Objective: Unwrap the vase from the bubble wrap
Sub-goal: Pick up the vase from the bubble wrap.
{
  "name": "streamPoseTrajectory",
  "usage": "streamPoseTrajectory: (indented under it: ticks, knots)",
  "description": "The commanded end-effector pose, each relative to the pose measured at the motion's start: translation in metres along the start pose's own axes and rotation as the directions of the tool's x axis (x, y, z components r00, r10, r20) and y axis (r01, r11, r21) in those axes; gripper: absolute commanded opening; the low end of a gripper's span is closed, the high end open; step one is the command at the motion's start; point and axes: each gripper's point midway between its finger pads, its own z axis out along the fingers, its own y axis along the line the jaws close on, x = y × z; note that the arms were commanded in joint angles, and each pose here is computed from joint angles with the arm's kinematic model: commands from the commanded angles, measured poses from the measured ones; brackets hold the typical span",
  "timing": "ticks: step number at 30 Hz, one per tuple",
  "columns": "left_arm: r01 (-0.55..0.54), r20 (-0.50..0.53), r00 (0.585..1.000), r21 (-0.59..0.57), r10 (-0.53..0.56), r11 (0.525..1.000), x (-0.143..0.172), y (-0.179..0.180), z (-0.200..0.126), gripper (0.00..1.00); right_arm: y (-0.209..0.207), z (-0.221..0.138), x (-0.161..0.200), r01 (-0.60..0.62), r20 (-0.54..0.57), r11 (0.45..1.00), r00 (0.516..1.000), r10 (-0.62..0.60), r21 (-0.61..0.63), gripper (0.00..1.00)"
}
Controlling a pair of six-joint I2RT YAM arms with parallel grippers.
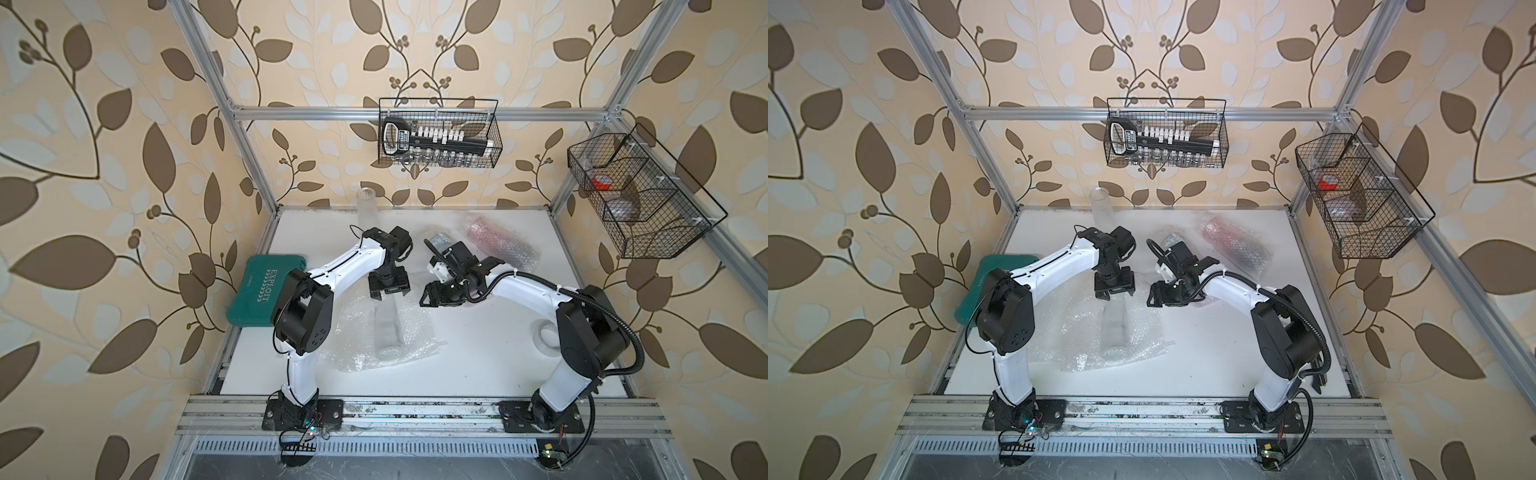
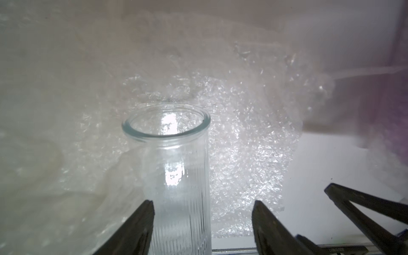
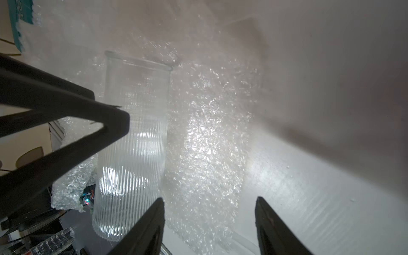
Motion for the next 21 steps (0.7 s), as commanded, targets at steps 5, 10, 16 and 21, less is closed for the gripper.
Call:
streamPoseTrajectory:
  ticks: [5, 10, 16, 21]
  knots:
    - [0.045, 0.019, 0.999, -0.024, -0.044, 0.999, -0.005, 0.016, -0.003, 0.73, -0.001, -0.012, -0.005, 0.018, 0.03, 1.0, 0.999, -0.018, 0.014, 0.64]
    - [0.072, -0.001, 0.997, 0.019, -0.072, 0.997, -0.005, 0.021, 0.001, 0.81, -0.001, -0.009, -0.001, 0.006, 0.019, 1.0, 1.0, -0.006, -0.002, 0.64]
    - [0.084, 0.003, 0.996, -0.016, -0.084, 0.996, -0.015, 0.022, 0.017, 0.81, -0.001, -0.01, -0.001, 0.001, 0.02, 1.0, 1.0, -0.001, -0.003, 0.65]
    - [0.074, -0.003, 0.997, -0.056, -0.074, 0.996, -0.025, 0.022, 0.03, 0.81, -0.002, -0.012, 0.001, 0.003, 0.025, 1.0, 1.0, -0.004, 0.005, 0.65]
